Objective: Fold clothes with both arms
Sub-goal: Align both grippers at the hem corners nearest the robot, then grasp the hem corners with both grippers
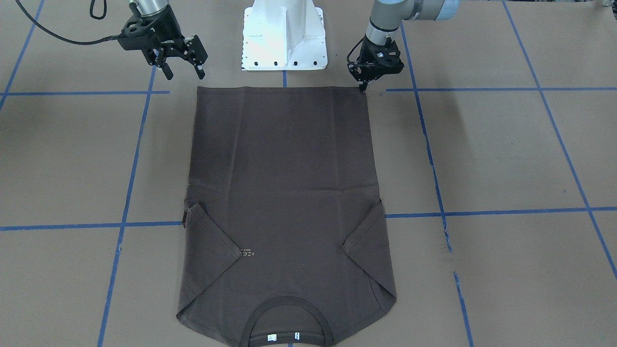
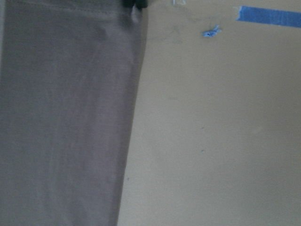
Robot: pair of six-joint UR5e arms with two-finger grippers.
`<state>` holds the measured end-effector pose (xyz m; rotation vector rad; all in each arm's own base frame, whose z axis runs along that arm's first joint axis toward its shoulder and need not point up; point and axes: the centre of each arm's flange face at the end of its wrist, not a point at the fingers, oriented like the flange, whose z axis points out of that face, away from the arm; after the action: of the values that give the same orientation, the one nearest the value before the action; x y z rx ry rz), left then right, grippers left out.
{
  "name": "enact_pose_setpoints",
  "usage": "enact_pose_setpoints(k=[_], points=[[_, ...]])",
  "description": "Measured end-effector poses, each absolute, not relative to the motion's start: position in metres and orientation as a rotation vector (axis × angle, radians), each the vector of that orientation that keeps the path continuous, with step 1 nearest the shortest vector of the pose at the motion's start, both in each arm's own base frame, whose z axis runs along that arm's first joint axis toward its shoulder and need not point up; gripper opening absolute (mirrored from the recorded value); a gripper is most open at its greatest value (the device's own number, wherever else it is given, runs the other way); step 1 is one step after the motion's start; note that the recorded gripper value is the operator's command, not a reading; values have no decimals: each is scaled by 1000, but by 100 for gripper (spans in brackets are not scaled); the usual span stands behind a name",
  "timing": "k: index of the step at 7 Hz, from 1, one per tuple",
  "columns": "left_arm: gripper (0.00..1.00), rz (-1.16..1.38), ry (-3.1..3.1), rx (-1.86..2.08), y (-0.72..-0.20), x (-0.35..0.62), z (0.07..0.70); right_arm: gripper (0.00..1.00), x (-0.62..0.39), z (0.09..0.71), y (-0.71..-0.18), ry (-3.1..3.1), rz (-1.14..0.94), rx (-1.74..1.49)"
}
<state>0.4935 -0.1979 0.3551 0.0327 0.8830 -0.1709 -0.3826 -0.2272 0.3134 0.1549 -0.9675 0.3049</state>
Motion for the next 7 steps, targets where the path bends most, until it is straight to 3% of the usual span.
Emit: enact_pose_setpoints(k=[3,7], points=[[0,-171,917,33,-198,486,339,66,-402,314,-207,-961,343,142],[0,-173,946,29,-197,485,325,63,-474,335,-182,-844,405,196]])
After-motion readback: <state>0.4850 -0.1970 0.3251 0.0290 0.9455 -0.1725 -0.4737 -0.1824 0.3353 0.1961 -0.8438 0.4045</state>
